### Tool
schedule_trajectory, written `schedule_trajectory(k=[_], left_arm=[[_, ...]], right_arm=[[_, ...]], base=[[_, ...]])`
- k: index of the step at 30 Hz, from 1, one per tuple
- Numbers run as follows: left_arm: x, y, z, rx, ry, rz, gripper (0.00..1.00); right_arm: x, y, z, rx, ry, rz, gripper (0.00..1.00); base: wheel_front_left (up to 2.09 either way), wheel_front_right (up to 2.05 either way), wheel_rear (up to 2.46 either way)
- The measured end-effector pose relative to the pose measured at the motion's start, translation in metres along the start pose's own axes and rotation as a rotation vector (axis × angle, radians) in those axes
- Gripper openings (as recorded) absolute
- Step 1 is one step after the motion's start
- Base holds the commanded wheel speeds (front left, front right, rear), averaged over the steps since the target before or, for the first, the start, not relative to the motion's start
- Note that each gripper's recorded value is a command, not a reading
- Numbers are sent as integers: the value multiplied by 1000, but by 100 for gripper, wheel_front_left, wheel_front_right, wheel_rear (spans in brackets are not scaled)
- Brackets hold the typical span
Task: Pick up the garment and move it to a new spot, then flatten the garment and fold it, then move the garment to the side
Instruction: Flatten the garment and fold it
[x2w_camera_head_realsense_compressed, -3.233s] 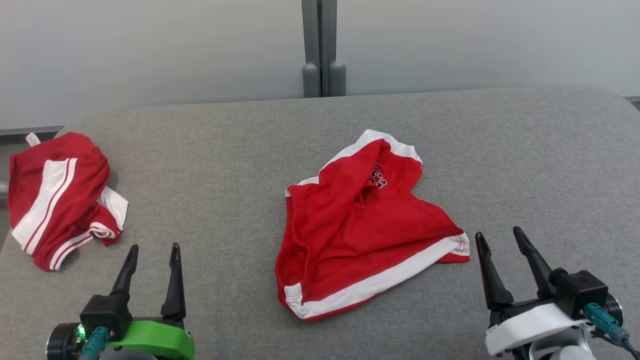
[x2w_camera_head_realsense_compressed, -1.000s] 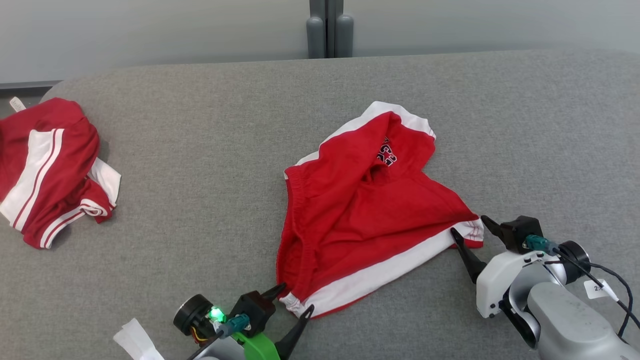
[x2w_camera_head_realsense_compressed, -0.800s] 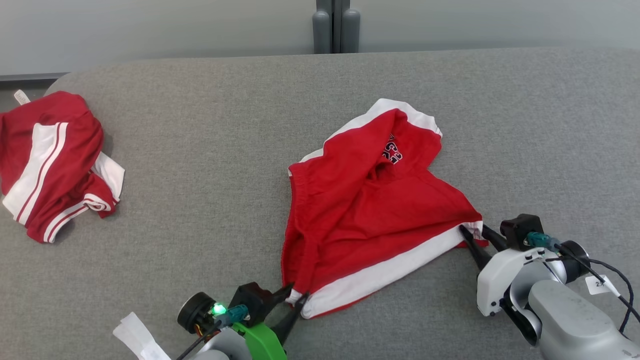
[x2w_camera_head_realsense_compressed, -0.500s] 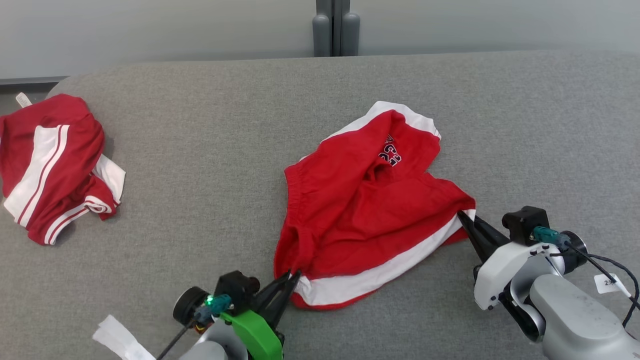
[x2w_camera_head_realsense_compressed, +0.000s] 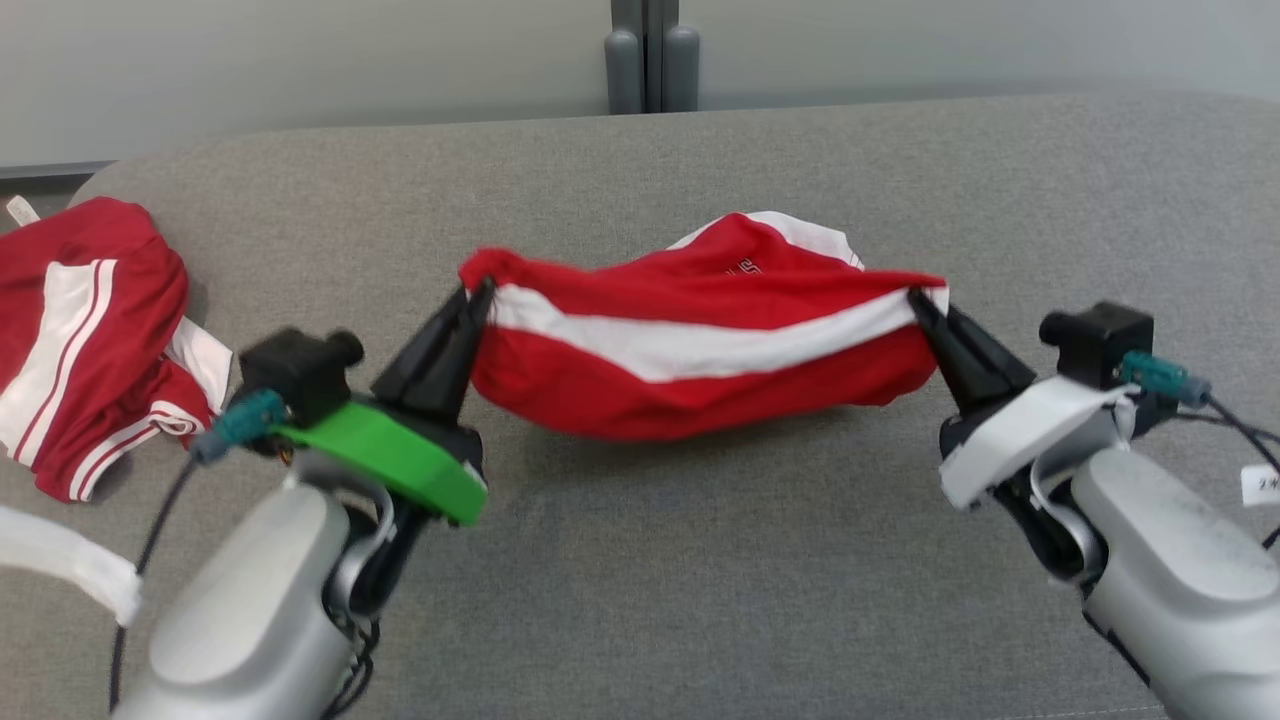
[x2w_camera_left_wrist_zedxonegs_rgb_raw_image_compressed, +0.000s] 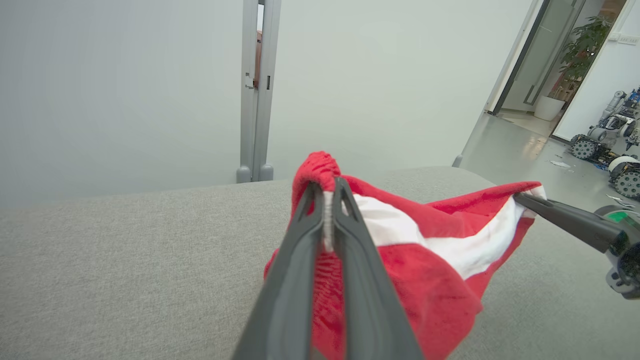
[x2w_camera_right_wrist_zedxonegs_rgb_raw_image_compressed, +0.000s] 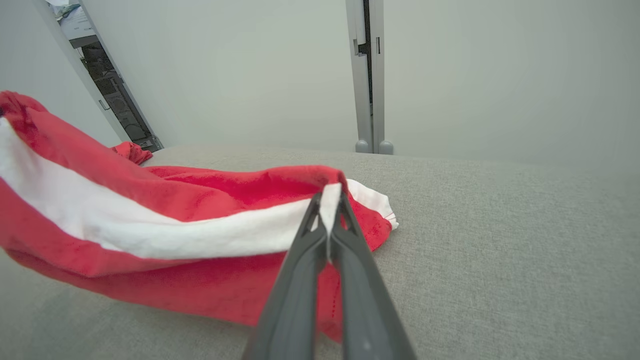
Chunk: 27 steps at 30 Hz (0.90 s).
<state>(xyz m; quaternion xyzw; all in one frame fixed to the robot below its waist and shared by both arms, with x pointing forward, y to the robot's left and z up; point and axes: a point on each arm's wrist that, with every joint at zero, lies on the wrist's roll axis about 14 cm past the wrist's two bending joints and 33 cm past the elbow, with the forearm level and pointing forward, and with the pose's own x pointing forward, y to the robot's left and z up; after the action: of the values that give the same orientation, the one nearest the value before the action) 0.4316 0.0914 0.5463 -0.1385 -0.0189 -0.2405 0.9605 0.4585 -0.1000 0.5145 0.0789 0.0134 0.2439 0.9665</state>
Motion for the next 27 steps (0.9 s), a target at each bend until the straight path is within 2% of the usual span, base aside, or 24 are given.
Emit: schedule_trajectory(k=[4, 9, 10, 14, 18, 23, 27], left_arm=[[37, 20, 49, 4, -82, 10, 0], [92, 41, 109, -1, -171, 12, 0], [113, 48, 134, -24, -219, 17, 0], [153, 59, 177, -29, -299, 19, 0], [185, 60, 205, -12, -366, 1, 0], [215, 45, 213, -15, -404, -61, 0], [227, 48, 187, -23, -373, -68, 0]], right_arm=[[32, -3, 36, 0, -71, 25, 0], [84, -15, 93, 88, -167, 20, 0], [101, -26, 114, 71, -194, 7, 0], [134, -42, 169, 71, -283, -11, 0], [156, -58, 208, 19, -344, -34, 0], [172, -78, 230, -5, -387, -73, 0], [182, -86, 205, -8, -338, -84, 0]], base=[[0, 0, 0], [0, 0, 0], [0, 0, 0], [0, 0, 0], [0, 0, 0], [0, 0, 0], [0, 0, 0]])
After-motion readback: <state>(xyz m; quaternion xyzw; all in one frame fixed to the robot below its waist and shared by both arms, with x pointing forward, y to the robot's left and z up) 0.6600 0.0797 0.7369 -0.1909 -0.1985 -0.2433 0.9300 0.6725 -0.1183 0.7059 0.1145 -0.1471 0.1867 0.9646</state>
